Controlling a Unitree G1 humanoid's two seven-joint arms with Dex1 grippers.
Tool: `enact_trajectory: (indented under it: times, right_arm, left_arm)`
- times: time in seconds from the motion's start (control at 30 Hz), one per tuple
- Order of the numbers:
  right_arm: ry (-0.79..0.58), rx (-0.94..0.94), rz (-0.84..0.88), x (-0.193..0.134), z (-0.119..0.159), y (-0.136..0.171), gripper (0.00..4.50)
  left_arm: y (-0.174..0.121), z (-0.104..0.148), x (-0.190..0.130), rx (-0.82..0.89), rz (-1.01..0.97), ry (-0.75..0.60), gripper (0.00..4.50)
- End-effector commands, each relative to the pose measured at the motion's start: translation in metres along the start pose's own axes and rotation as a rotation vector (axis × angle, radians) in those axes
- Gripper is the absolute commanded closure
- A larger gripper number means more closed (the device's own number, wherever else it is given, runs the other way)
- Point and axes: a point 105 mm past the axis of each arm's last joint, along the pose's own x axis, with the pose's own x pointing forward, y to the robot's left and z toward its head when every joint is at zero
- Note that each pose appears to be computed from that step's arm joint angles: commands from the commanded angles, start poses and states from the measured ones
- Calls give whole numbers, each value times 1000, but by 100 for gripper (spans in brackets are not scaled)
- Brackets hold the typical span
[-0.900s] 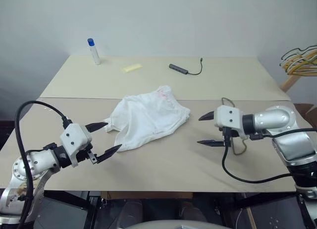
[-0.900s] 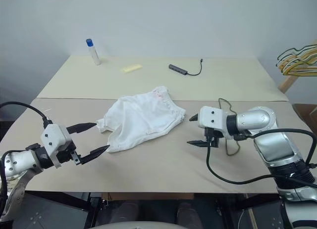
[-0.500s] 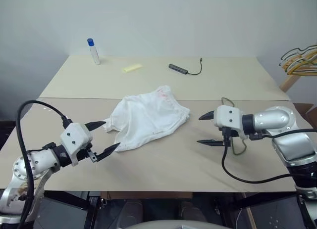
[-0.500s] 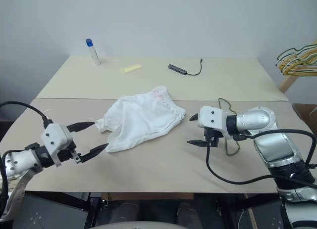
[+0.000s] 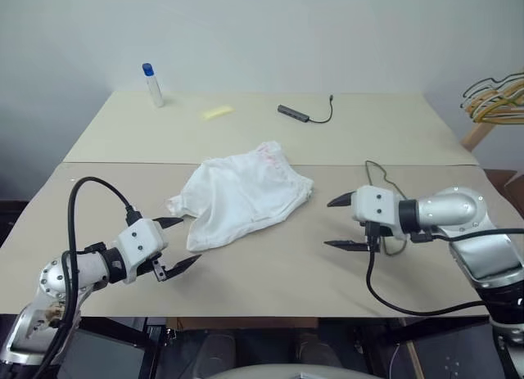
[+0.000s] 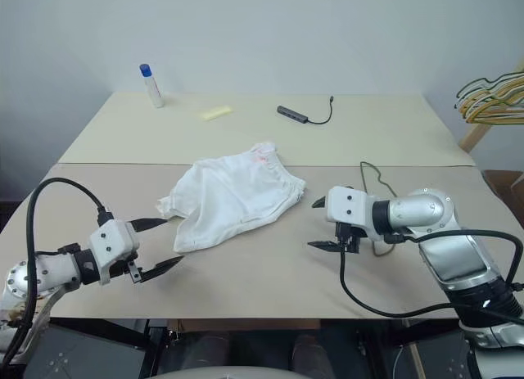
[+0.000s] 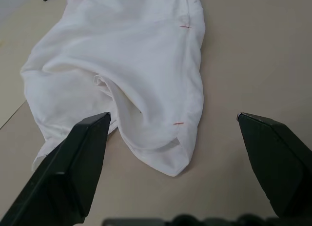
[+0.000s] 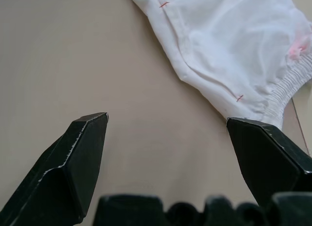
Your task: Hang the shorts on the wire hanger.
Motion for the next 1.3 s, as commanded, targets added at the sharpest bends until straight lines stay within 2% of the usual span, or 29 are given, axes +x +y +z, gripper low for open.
enact_trajectory:
  times: [0.03,0.23,0.33,0.43,0.67,0.77,1.0,1.2,1.3]
  right_arm:
    - [-8,-28,-60,-9,9,-8,2]
    - [-15,-15,-81,-8,11,-6,2]
    - [-5,-11,-81,-8,9,-4,2]
    - [0,-9,-79,-8,10,-2,2]
    - [14,-8,-70,-8,8,1,2]
    - [18,-9,-70,-7,8,0,0]
    - [33,-13,-62,-5,4,0,0]
    - [22,-16,-57,-3,7,0,0]
    - [18,-22,-63,-2,8,-1,0]
  left_arm:
    - [3,0,5,31,-30,-5,0]
    - [-9,-8,32,117,-108,33,0]
    - [-10,-18,42,120,-116,105,0]
    - [-10,-34,42,111,-122,217,0]
    - [-4,-50,39,3,-106,341,0]
    - [-6,-54,35,-89,-117,382,50]
    - [3,-72,23,-173,-63,479,272]
    - [13,-75,18,-177,-16,478,446]
    - [12,-65,18,-175,-39,428,446]
